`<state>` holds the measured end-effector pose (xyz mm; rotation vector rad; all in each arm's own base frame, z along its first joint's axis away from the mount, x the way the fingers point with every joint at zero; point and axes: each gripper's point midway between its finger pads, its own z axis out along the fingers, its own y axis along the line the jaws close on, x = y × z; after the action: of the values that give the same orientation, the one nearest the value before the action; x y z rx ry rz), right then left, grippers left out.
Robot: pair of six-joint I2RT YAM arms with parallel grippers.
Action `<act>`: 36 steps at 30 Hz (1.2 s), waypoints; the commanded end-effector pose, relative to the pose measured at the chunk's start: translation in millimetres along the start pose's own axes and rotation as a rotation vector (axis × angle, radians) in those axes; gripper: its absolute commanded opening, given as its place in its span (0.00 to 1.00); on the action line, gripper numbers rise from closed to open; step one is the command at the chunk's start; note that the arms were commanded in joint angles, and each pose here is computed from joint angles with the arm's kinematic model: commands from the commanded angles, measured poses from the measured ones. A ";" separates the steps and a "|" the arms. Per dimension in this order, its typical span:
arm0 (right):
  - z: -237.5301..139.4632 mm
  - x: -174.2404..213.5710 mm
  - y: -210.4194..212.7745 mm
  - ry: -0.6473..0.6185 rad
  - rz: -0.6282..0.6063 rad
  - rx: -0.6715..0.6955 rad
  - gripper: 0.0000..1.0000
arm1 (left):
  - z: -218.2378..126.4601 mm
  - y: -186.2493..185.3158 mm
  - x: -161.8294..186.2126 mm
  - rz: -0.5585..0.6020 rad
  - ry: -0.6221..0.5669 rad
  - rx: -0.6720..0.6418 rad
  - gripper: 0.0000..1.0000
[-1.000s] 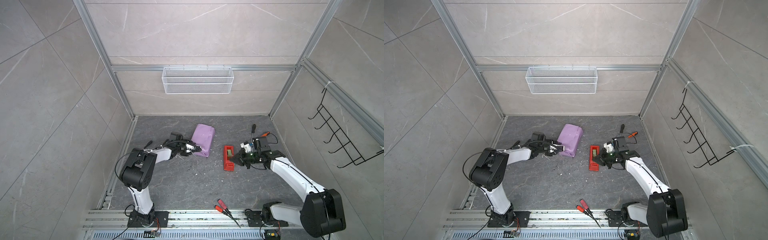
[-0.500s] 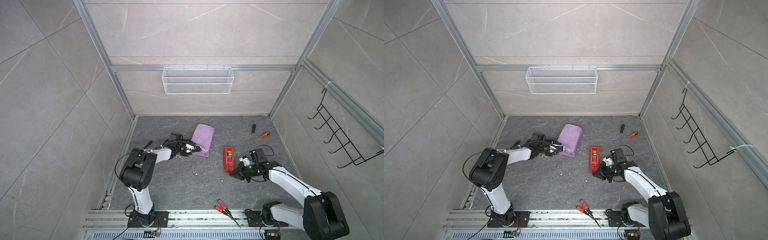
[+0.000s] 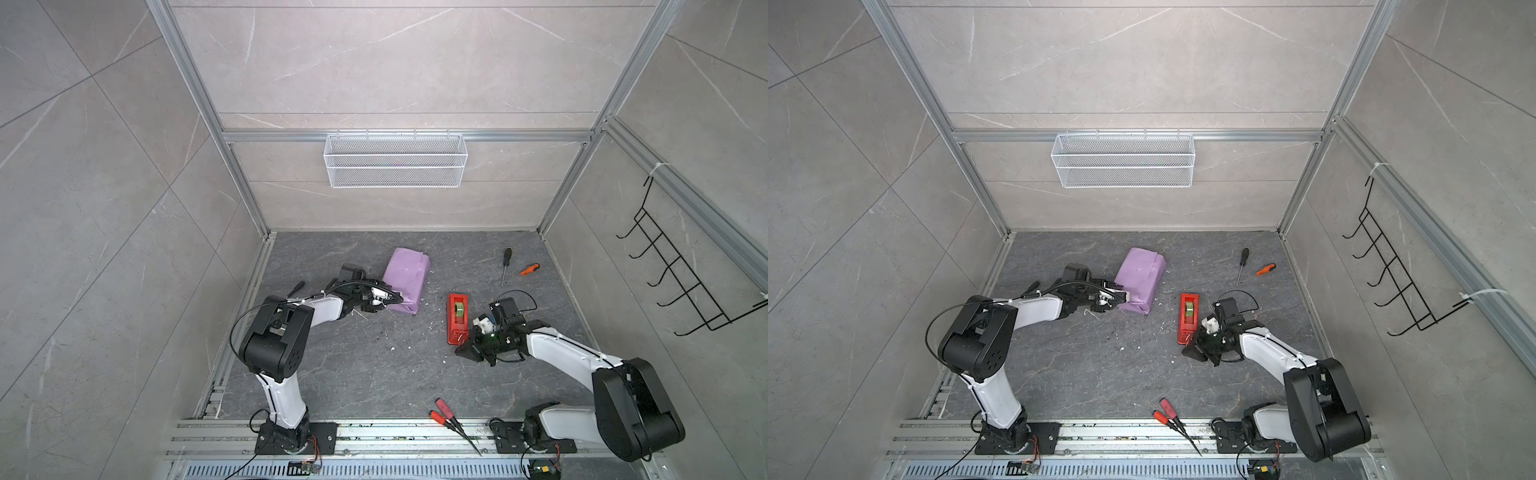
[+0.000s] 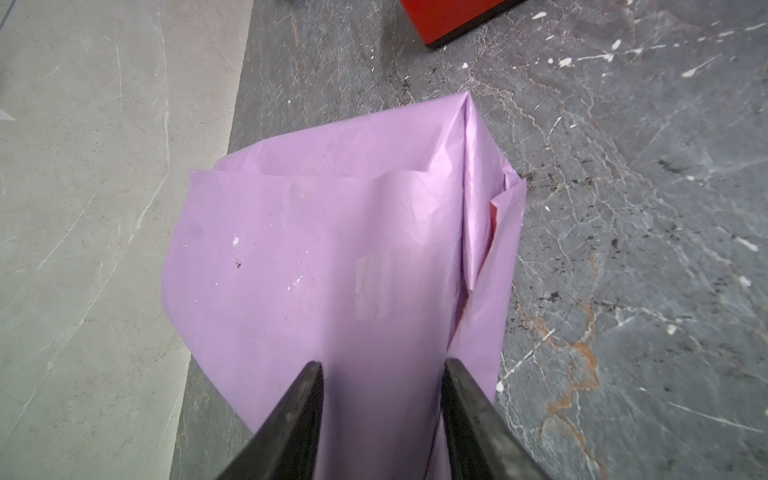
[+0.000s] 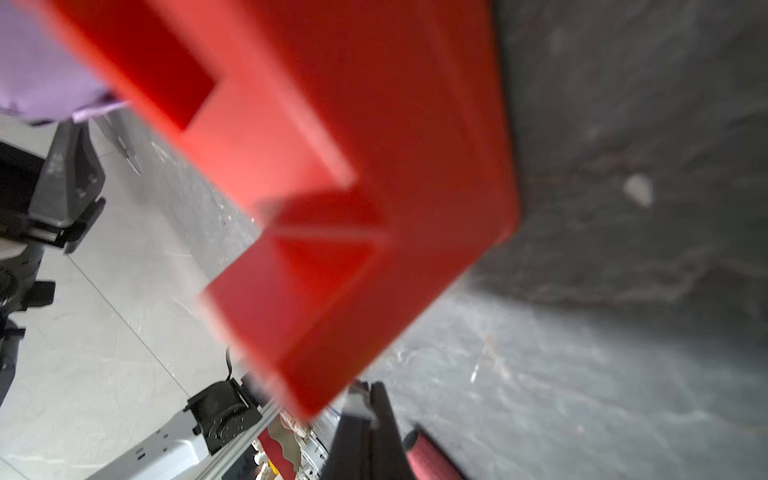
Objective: Wrap the gift box in paper
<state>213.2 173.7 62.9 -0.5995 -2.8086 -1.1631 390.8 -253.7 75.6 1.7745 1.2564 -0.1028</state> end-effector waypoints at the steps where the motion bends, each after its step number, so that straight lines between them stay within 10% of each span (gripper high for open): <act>1: -8.7 8.3 7.9 -0.008 -0.023 0.018 0.00 | 6.9 -51.7 29.6 -0.108 0.106 0.150 0.49; 9: 29.9 -17.1 -58.7 -0.089 0.050 0.200 0.00 | 6.0 -54.1 28.7 -0.111 0.103 0.153 0.49; 18: 3.8 21.0 -8.9 -0.065 -0.111 0.087 0.00 | 8.3 -52.8 27.2 -0.109 0.101 0.151 0.49; 36: 59.0 -63.1 204.8 -0.191 -0.305 -0.234 0.00 | 7.5 -53.2 25.5 -0.110 0.096 0.149 0.49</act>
<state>326.6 310.8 140.3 -0.2756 -3.0042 -1.5239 389.9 -255.4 75.4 1.7773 1.2538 -0.1009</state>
